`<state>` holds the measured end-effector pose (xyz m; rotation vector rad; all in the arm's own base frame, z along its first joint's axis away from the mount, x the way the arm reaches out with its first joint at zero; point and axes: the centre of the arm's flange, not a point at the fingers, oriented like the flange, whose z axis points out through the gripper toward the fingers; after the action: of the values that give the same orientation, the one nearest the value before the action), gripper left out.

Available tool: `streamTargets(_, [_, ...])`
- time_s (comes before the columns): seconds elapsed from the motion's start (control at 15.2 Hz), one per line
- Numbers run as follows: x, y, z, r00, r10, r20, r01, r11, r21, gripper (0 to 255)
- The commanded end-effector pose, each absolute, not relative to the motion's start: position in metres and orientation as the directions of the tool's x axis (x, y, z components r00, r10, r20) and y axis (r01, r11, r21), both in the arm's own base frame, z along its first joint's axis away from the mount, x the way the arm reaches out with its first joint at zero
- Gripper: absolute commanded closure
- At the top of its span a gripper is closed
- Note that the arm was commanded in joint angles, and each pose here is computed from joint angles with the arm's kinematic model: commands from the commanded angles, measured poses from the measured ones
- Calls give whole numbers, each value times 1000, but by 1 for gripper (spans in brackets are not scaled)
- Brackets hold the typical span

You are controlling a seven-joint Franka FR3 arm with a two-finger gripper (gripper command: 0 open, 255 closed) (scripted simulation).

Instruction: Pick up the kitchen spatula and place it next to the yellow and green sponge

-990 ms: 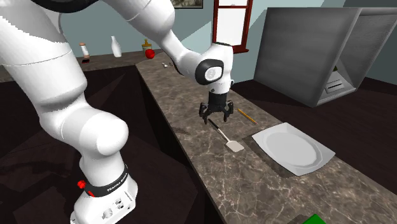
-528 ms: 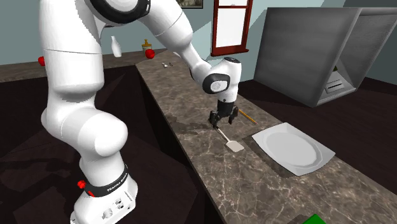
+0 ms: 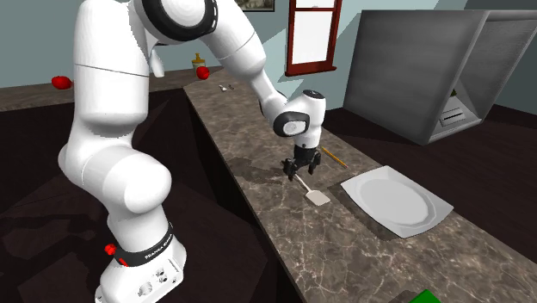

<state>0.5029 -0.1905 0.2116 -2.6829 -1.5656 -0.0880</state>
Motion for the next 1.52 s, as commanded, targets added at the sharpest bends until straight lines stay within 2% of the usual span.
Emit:
streamTargets(0.0, [505,-191,206,491,869,66,871,-492,0,0])
streamTargets(0.4, [505,-191,206,491,869,66,871,-492,0,0])
streamTargets(0.46, [505,-191,206,491,869,66,871,-492,-1,255])
streamTargets(1.06, [505,-191,206,491,869,66,871,-492,0,255])
streamTargets(1.45, [505,-191,238,491,869,66,871,-492,0,255])
